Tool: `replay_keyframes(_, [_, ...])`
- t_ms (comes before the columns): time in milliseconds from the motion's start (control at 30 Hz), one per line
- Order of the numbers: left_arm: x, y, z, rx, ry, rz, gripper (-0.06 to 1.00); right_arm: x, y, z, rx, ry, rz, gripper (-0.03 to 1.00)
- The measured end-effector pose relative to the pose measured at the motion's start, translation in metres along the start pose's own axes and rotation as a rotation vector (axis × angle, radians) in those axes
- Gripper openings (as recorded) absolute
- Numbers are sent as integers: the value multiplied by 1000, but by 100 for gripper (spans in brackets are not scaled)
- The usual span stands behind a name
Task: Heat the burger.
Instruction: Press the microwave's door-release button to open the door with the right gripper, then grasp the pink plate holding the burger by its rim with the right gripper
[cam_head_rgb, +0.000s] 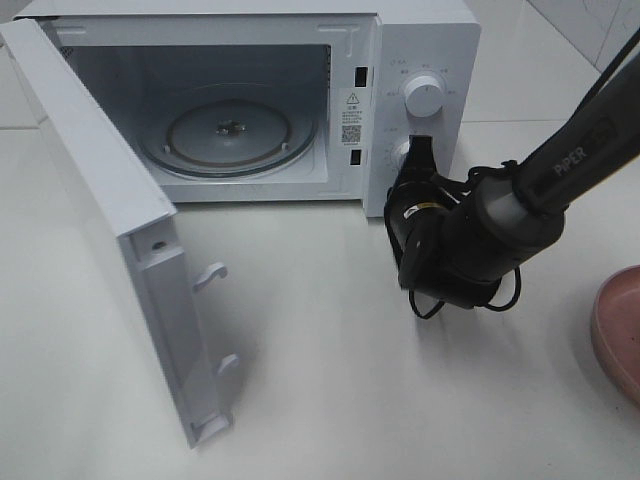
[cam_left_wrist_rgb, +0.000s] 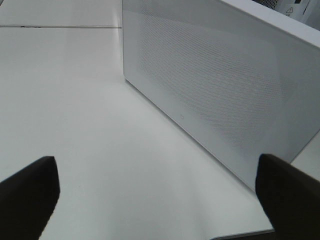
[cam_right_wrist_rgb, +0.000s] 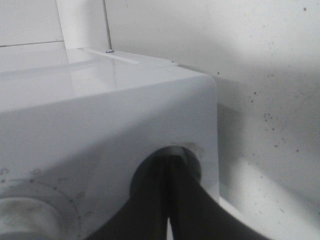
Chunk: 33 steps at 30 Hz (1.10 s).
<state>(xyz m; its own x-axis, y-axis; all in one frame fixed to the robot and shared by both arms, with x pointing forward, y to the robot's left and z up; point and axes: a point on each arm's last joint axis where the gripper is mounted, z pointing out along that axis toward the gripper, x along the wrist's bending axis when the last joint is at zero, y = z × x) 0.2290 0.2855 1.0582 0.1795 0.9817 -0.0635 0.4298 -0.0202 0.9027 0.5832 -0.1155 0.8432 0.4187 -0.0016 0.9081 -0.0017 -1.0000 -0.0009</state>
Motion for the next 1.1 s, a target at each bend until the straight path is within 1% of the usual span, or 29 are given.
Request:
replay_keyframes(100, [0,0,0,0,0,0,99,3,3,-2,11,-7,-7,0])
replay_keyframes(333, [0,0,0,0,0,0,99,7,8,-16,73,-55,-54,0])
replay_keyframes(433, [0,0,0,0,0,0,99,7,9,-18,79,-59,-64,0])
replay_keyframes(467, [0,0,0,0,0,0,99,9,10,-23,93,-55,-98,0])
replay_keyframes(533, [0,0,0,0,0,0,99,10,10,-25,98,-57,-113,0])
replay_keyframes(600, [0,0,0,0,0,0,99,11,15,-37,117,-91,-173,0])
replay_keyframes(700, [0,0,0,0,0,0,99,10,16,-40,122,-104,-191,0])
replay_keyframes(767, [0,0,0,0,0,0,99,9,21,-52,149,-143,-290,0])
replay_keyframes(867, [0,0,0,0,0,0,99,10,22,-56,157,-150,-322,0])
replay_keyframes(900, [0,0,0,0,0,0,99,12,24,-63,177,-159,-386,0])
replay_keyframes(933, [0,0,0,0,0,0,99,13,24,-66,190,-168,-417,0])
replay_keyframes(967, [0,0,0,0,0,0,99,13,24,-66,190,-168,-417,0])
replay_keyframes(1000, [0,0,0,0,0,0,99,15,25,-72,222,-183,-504,0])
replay_keyframes(1033, [0,0,0,0,0,0,99,15,25,-72,222,-183,-504,0])
replay_keyframes(1100, [0,0,0,0,0,0,99,22,24,-82,293,-184,-715,0])
